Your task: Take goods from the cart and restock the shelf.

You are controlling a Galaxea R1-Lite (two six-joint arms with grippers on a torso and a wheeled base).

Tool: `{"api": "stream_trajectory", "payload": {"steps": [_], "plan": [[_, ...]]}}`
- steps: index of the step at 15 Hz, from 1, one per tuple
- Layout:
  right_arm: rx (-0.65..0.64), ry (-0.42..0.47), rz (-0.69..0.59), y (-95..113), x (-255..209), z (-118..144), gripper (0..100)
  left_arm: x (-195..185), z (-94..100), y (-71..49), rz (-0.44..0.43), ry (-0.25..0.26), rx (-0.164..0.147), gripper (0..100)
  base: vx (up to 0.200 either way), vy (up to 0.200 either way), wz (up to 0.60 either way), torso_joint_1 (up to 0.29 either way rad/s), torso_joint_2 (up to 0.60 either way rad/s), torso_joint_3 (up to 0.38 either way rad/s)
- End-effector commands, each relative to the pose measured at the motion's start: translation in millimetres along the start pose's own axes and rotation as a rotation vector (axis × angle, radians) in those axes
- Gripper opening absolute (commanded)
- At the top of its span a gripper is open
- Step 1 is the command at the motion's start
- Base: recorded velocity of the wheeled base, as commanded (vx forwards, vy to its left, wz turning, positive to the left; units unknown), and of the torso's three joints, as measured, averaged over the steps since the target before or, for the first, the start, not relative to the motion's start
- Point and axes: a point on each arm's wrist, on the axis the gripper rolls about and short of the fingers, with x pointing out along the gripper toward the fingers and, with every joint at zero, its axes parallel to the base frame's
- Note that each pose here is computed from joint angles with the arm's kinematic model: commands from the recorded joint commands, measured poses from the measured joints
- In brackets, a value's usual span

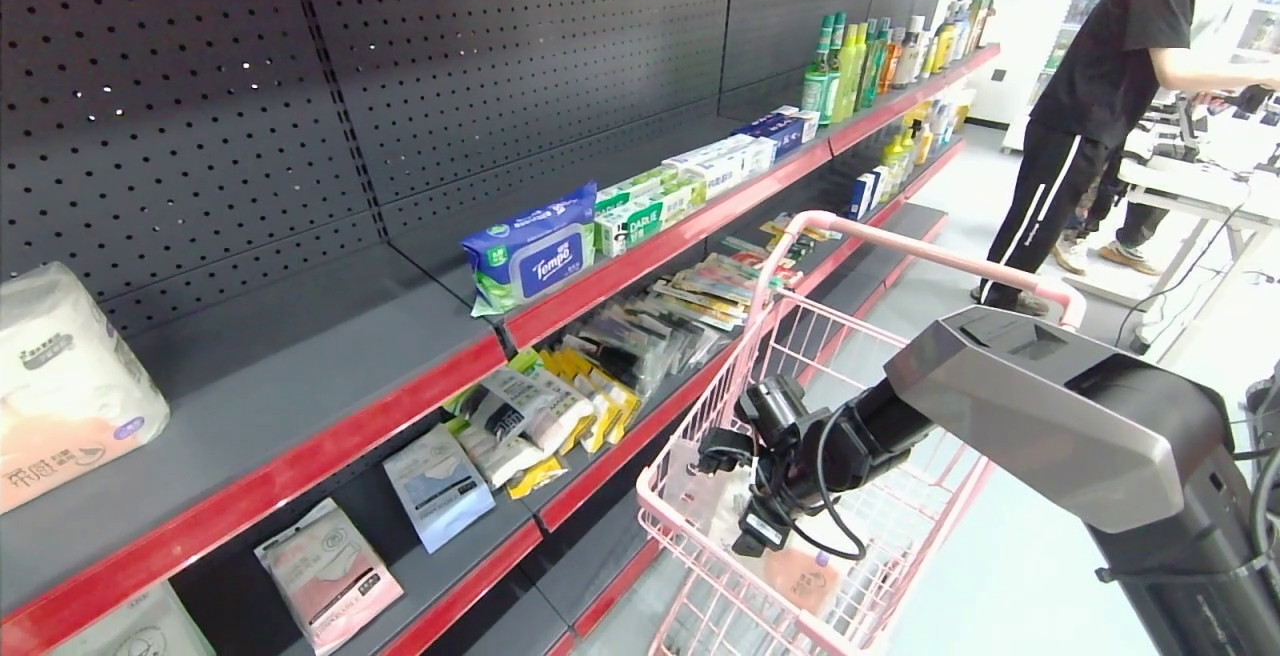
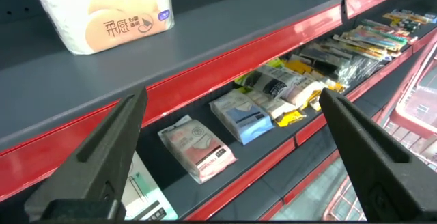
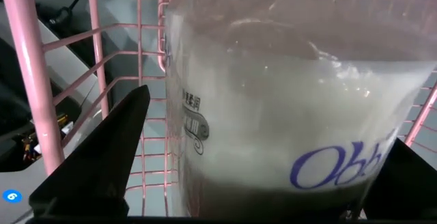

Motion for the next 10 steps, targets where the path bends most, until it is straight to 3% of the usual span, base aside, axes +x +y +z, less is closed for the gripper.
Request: {"api": "stream_trajectory", "payload": {"steps": [1, 8, 10], "plan": [[0.002, -0.001, 0.002, 0, 0, 0, 0, 0, 0.0, 0.0, 0.001, 0.001, 0.000, 100, 0.000, 0.000, 0.00, 0.000, 0.00, 0.000], [0.036, 0.001, -0.010, -1, 0, -1, 0, 0, 0.0, 0.0, 0.001, 0.001, 0.002, 100, 0.000, 0.000, 0.00, 0.000, 0.00, 0.000], [0.126, -0.073, -0.121, -24, -49, 13, 0, 0, 0.0, 0.0, 0.001, 0.001, 0.002, 100, 0.000, 0.000, 0.00, 0.000, 0.00, 0.000]]}}
